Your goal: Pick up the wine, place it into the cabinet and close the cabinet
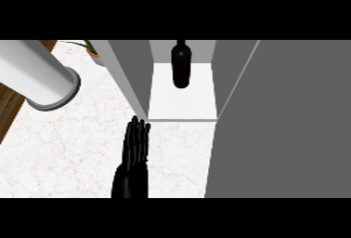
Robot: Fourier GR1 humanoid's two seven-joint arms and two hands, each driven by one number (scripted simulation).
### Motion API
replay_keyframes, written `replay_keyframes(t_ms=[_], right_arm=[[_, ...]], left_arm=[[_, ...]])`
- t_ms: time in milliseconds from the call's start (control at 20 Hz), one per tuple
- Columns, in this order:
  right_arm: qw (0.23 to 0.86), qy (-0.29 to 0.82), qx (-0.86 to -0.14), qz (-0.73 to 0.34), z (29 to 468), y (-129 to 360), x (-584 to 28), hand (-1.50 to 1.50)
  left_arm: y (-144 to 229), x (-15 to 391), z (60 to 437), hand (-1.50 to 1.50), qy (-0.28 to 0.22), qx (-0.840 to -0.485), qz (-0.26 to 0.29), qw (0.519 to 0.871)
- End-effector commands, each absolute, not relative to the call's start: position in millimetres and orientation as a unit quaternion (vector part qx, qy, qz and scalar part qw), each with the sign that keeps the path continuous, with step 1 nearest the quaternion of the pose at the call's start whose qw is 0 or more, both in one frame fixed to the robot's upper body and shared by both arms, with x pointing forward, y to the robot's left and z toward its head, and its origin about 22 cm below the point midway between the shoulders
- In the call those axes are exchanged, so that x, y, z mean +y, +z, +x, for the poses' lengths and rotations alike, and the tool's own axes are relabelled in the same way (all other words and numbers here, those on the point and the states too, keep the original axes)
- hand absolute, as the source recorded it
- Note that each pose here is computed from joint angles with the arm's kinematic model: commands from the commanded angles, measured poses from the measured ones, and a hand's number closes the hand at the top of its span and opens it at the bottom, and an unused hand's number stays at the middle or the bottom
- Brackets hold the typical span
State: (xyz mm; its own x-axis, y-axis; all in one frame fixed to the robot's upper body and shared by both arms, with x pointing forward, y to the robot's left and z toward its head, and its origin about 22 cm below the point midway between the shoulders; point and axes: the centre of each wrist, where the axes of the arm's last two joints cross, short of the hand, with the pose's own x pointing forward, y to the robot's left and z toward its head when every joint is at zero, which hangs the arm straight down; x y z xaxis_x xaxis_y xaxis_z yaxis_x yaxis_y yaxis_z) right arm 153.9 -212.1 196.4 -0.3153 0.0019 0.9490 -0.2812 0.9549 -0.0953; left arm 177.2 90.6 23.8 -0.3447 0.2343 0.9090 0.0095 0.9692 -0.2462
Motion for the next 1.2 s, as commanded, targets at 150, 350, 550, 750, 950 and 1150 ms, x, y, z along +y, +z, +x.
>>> replay_keyframes(t_ms=[150,350,550,750,950,1150], right_arm=[[0.586,0.153,-0.781,0.151,134.8,193.0,-219.5,1.50],[0.582,0.188,-0.776,0.152,132.4,202.3,-207.8,1.50],[0.581,0.201,-0.776,0.138,148.8,198.0,-208.6,1.50],[0.602,0.198,-0.746,0.206,134.3,196.5,-201.6,1.50],[0.624,0.193,-0.720,0.234,127.1,188.6,-194.1,1.50],[0.624,0.220,-0.698,0.274,101.9,192.0,-188.5,1.50]], left_arm=[[32.2,116.5,132.5,-1.50,0.079,-0.810,-0.109,0.571],[40.3,146.4,136.8,-1.50,0.062,-0.811,-0.123,0.569],[34.1,158.8,145.0,-1.50,0.045,-0.815,-0.128,0.563],[47.7,182.0,127.3,-1.50,0.054,-0.816,-0.121,0.562],[49.0,208.6,121.2,-1.50,0.056,-0.820,-0.100,0.561],[58.3,222.5,125.7,-1.50,0.081,-0.828,-0.093,0.547]])
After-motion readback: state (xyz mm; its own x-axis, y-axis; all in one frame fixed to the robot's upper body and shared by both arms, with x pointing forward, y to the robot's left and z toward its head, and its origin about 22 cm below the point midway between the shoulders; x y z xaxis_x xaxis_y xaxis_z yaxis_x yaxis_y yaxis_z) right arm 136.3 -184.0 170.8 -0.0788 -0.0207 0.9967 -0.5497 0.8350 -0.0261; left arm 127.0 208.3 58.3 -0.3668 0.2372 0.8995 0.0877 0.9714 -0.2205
